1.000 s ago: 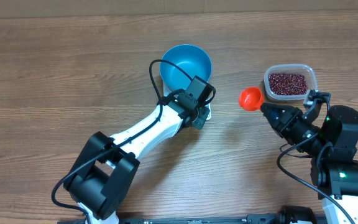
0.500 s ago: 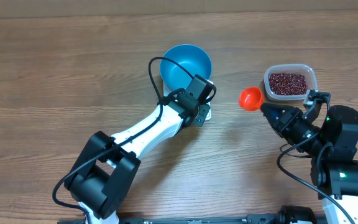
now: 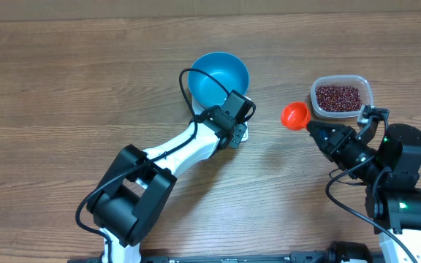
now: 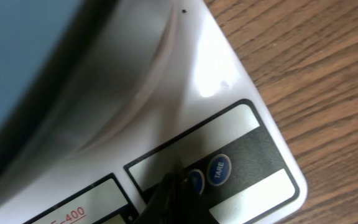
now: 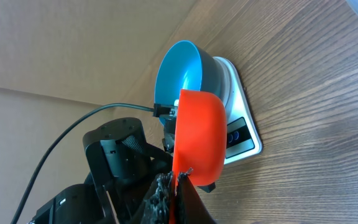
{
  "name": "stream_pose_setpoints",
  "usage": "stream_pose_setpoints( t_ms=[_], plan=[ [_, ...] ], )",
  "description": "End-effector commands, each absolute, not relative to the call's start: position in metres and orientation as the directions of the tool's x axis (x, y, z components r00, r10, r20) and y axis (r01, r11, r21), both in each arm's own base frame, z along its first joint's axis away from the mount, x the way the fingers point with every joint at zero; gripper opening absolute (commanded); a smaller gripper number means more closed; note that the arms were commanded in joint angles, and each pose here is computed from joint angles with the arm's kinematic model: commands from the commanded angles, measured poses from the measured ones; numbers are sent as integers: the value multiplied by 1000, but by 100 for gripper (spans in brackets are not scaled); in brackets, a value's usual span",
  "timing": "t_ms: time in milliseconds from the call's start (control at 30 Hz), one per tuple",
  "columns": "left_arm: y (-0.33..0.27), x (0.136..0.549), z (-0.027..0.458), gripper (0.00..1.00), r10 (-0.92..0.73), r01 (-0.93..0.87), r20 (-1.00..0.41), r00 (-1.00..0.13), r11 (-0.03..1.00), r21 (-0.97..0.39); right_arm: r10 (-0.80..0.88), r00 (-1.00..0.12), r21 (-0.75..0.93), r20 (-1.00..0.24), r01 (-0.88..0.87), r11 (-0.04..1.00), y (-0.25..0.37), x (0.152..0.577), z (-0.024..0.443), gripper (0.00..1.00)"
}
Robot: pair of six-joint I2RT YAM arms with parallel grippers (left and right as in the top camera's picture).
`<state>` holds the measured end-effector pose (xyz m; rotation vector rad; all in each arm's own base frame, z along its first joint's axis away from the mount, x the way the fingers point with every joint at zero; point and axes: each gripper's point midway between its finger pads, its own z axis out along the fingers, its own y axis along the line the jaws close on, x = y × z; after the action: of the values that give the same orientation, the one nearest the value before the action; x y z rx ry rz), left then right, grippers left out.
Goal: Scoop item into bowl and weigh 150g on scale
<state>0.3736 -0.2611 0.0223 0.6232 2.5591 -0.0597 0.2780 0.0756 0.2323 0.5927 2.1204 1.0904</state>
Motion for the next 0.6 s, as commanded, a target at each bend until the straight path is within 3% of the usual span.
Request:
stream_pose_setpoints(
  t_ms=[0, 567],
  plan=[
    [-244, 374, 9, 4, 409, 395, -451, -793, 909, 131, 655, -648, 826, -389, 70, 559, 71, 280, 243, 4],
    [-250, 368, 6, 4, 428, 432, -434, -793, 897, 96, 655, -650, 826, -386, 73, 559, 71, 280, 242, 4]
  ],
)
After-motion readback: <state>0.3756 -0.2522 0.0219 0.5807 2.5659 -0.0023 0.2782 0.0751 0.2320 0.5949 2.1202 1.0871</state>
